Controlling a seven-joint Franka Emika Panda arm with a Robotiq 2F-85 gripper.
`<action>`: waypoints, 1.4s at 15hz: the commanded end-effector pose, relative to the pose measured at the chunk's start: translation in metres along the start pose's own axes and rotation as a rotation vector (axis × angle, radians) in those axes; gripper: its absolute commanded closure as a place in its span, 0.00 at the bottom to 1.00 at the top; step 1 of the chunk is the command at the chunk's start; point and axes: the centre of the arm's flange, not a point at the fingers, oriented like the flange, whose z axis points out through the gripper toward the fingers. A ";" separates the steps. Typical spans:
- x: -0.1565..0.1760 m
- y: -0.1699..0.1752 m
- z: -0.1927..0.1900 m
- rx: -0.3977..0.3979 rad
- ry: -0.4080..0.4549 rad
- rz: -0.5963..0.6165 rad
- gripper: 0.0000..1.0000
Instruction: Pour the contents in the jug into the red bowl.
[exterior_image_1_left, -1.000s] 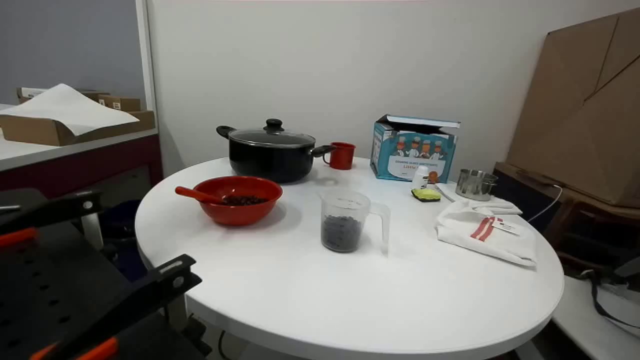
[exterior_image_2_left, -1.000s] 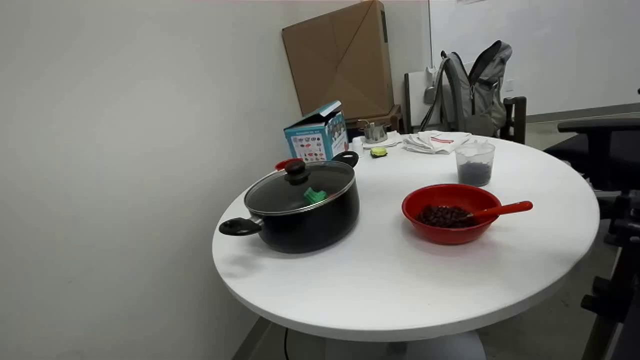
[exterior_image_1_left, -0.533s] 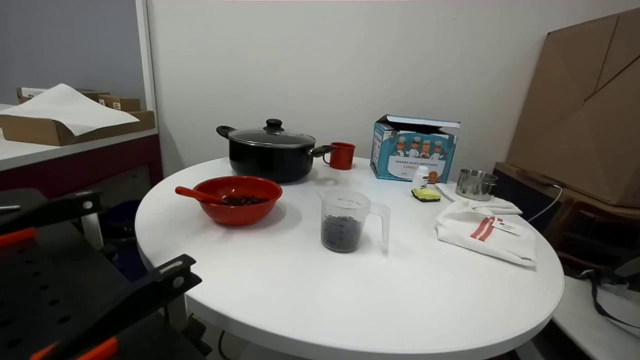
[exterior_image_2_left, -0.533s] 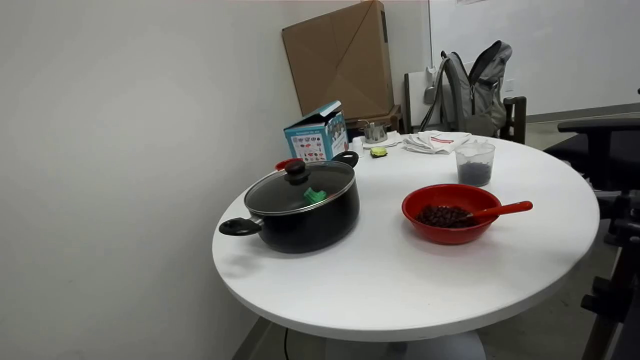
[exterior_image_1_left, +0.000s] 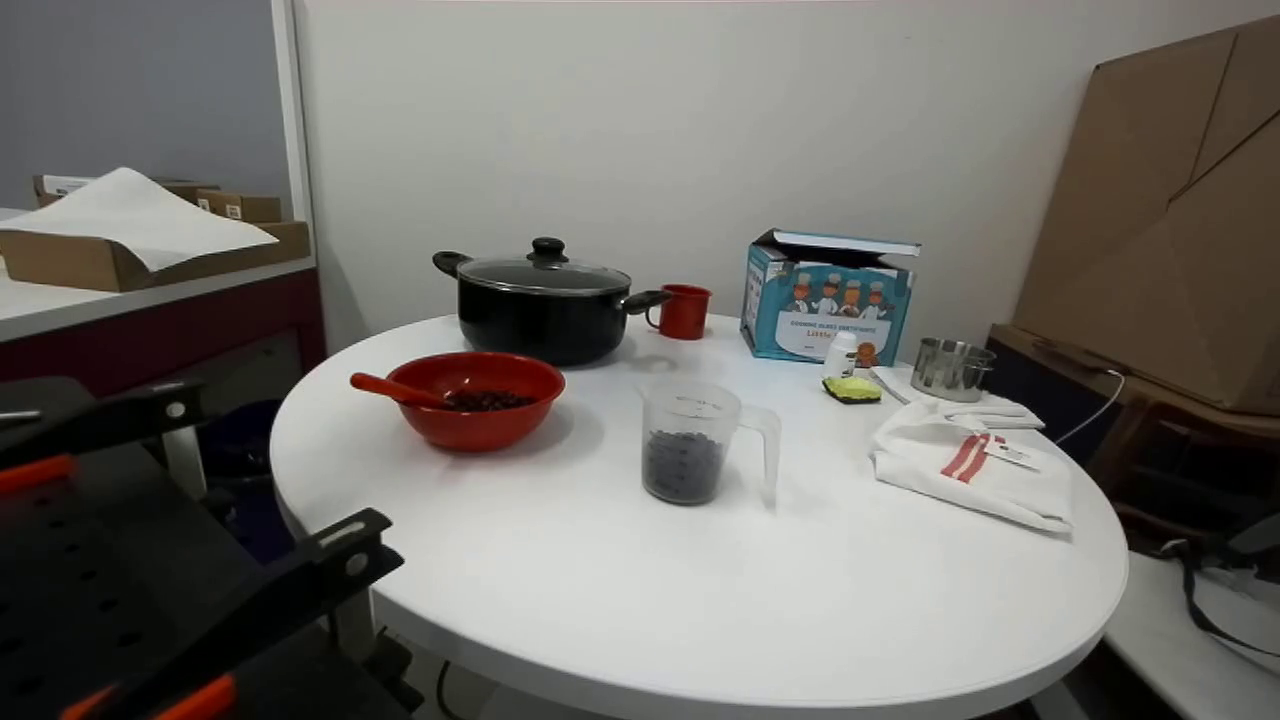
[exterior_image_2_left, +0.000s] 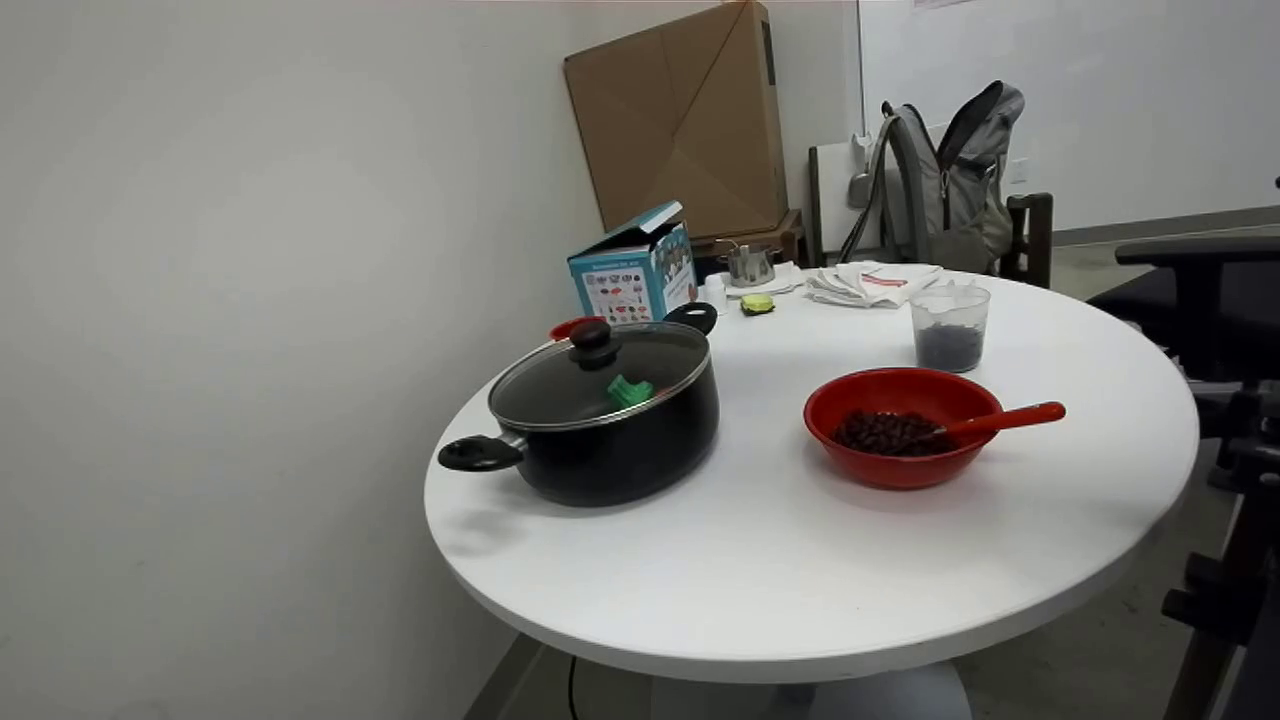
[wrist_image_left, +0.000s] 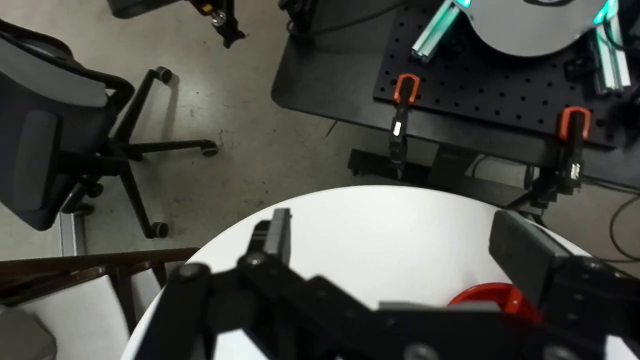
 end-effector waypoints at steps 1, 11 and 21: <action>0.018 0.013 -0.028 -0.117 -0.076 -0.142 0.00; 0.022 0.130 -0.032 -0.438 -0.033 -0.590 0.00; 0.075 0.210 -0.020 -0.658 0.163 -1.069 0.00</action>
